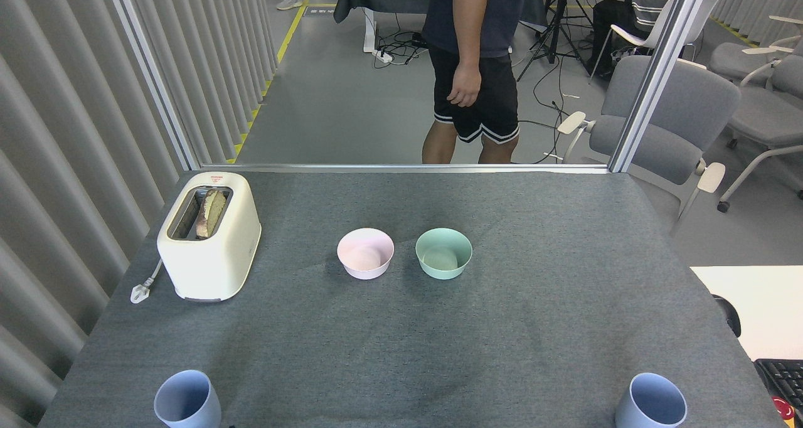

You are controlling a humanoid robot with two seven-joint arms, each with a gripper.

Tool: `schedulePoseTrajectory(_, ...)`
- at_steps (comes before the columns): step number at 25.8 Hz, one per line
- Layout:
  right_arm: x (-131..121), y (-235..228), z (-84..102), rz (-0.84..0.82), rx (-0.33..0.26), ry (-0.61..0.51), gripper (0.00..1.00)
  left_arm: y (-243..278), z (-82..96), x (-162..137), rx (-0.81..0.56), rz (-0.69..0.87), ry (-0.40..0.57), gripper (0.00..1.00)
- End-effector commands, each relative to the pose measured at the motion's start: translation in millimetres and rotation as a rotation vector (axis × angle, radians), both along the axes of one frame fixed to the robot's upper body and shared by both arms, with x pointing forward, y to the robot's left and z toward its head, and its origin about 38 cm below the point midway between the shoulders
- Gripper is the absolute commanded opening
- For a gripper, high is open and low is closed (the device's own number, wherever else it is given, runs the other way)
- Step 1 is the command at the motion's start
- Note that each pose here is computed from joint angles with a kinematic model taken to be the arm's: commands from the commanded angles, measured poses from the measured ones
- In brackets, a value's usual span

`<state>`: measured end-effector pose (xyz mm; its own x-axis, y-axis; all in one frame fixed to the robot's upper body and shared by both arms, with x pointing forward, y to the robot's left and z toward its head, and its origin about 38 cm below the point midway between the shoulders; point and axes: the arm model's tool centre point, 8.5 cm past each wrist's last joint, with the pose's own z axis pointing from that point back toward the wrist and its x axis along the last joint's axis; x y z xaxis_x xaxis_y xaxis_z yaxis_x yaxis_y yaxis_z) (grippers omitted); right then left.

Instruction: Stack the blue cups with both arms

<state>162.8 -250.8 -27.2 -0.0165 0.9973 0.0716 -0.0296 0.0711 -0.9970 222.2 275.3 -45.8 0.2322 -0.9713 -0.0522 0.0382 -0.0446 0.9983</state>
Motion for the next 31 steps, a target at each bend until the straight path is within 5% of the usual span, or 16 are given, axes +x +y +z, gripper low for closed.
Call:
schedulePoseTrajectory(1,-0.2,0.3,-0.5,0.000,-0.001,0.001,1.00,7.5,2.1,4.7,-0.006,0.026,-0.010,1.00)
schedulePoseTrajectory(23,-1.6,-0.4,-3.3,-0.002,-0.004,0.011,1.00,16.1,1.3,45.0,0.000,0.031,-0.026,1.00)
schedulePoseTrajectory(31,-2.3,-0.4,-3.6,-0.002,-0.004,0.012,1.00,14.5,-2.5,46.4,-0.012,0.022,0.000,0.61)
